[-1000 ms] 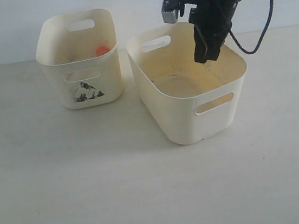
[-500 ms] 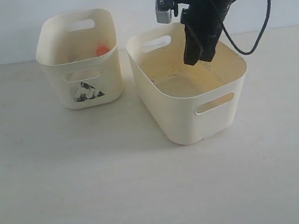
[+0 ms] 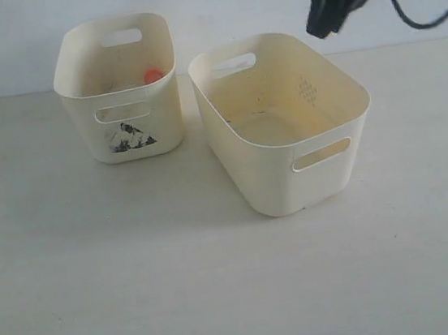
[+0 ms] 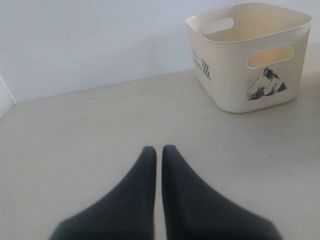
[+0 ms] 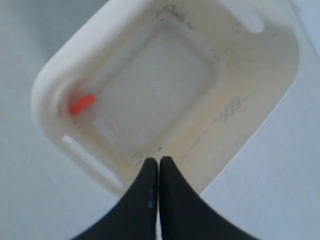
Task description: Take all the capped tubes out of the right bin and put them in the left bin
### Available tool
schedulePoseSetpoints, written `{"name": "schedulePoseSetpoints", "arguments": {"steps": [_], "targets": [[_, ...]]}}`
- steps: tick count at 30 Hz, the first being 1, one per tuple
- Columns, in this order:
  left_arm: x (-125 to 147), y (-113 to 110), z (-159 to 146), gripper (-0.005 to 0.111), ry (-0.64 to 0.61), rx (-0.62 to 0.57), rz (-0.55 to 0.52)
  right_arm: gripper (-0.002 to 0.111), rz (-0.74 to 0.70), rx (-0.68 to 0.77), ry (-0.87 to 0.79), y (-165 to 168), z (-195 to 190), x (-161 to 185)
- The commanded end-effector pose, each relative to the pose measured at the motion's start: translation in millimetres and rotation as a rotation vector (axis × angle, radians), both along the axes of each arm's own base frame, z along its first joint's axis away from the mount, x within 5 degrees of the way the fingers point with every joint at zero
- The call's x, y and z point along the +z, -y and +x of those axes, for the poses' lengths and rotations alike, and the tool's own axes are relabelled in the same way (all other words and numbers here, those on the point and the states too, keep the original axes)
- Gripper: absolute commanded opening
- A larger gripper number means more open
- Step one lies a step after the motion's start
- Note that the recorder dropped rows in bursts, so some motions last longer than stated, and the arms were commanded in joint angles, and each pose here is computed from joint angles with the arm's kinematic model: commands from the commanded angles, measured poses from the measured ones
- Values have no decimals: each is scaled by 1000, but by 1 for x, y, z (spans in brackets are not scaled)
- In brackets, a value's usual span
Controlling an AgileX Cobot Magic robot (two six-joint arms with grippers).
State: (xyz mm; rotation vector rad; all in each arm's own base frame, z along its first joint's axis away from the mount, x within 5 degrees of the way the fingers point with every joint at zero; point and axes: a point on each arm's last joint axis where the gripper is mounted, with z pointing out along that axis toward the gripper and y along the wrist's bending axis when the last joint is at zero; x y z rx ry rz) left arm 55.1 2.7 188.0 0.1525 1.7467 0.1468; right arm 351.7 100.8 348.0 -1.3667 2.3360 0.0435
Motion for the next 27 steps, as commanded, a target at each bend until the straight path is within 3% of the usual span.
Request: {"name": "schedulePoseSetpoints", "arguments": {"steps": [1, 5, 9, 11, 14, 16, 21, 27], "targets": [[2, 0, 0, 4, 12, -1, -17, 0, -77, 173, -36, 10, -44, -12], [2, 0, 0, 4, 12, -1, -17, 0, -48, 227, -96, 12, -70, -27], [2, 0, 0, 4, 12, -1, -17, 6, 71, 148, -56, 4, -70, -40], [2, 0, 0, 4, 12, -1, -17, 19, 99, 135, -50, 3, -70, -48], [2, 0, 0, 4, 12, -1, -17, 47, 94, 132, -40, 3, -70, -56], [2, 0, 0, 4, 12, -1, -17, 57, 76, 175, 4, 4, -68, -58], [2, 0, 0, 4, 12, -1, -17, 58, 42, 237, 74, 3, -59, -66], [2, 0, 0, 4, 12, -1, -17, 58, 33, 244, 14, 0, -49, -87]]}}
